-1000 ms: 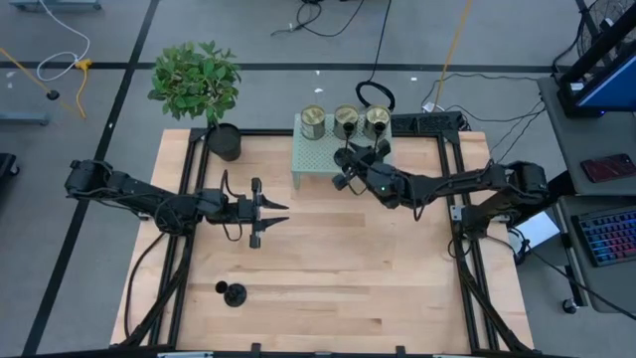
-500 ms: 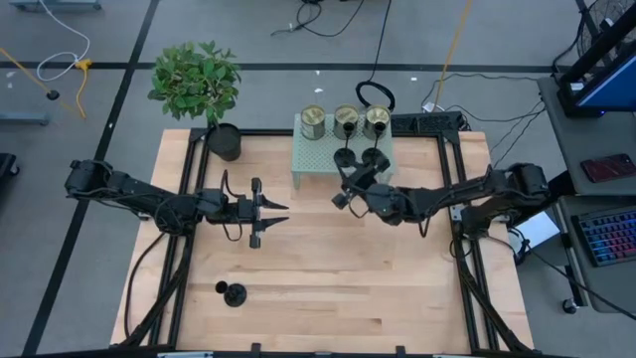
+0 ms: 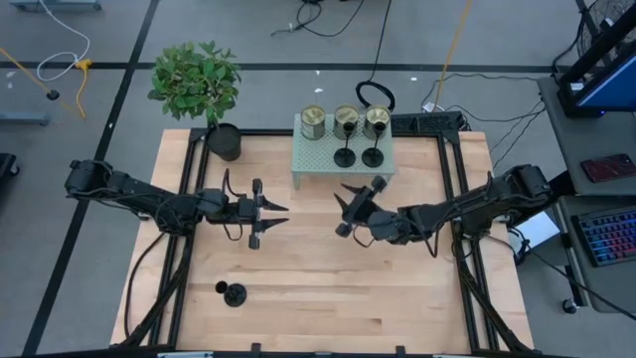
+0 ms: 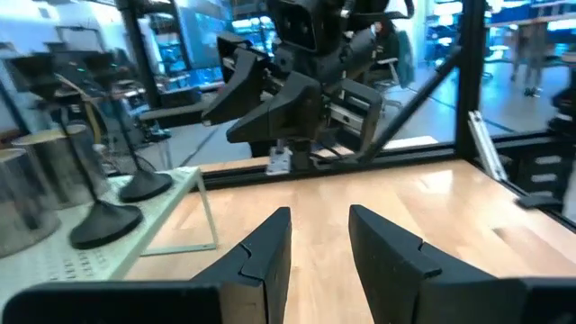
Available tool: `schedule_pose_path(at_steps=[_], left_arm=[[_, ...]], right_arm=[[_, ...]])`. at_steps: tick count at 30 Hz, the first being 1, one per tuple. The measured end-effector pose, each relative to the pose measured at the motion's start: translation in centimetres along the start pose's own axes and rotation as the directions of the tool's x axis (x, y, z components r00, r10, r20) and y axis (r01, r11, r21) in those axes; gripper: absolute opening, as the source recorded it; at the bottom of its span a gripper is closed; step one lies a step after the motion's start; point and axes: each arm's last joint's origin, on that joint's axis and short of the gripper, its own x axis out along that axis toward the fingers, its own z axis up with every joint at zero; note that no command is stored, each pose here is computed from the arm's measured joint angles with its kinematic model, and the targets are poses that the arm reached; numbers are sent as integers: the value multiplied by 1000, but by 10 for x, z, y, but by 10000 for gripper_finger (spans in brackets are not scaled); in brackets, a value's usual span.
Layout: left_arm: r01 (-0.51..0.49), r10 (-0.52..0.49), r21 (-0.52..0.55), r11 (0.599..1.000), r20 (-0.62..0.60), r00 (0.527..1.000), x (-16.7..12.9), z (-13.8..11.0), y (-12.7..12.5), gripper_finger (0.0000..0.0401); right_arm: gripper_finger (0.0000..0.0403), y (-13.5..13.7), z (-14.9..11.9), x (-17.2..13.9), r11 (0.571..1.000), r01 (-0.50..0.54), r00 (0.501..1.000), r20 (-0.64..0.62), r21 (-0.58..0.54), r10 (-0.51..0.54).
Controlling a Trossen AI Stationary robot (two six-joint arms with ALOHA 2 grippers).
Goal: Pick & Place candle stick holders
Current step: Put the black candle holder on the shelf aligned with the other black candle holder
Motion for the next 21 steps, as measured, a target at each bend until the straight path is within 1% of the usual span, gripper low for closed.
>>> schedule_pose_path(at_steps=[4, 7, 11, 15, 17, 20, 21], left_arm=[[93, -92, 13, 996, -28, 995, 0, -3, -5, 122], [177, -177, 7, 984, -55, 983, -2, -6, -13, 122], [313, -310, 13, 950, -100, 945, -5, -10, -29, 122], [404, -405, -35, 914, -115, 907, -9, -11, -43, 122], [467, -473, -82, 881, -106, 875, -12, -10, -51, 122], [586, -601, -147, 797, -105, 792, -16, -11, -60, 122], [610, -628, -156, 777, -106, 771, -18, -11, -62, 122]], right_arm=[[135, 7, -6, -9, 998, -41, 999, -31, -53, 40], [135, 11, -9, -15, 995, -69, 997, -51, -68, 66], [134, 16, -15, -19, 983, -173, 984, -60, -69, 169], [131, 19, -22, -19, 966, -254, 966, -54, -53, 251], [131, 19, -28, -20, 958, -283, 959, -51, -47, 280], [130, 19, -37, -20, 953, -300, 954, -33, -37, 299], [130, 19, -39, -20, 954, -300, 954, -22, -27, 299]])
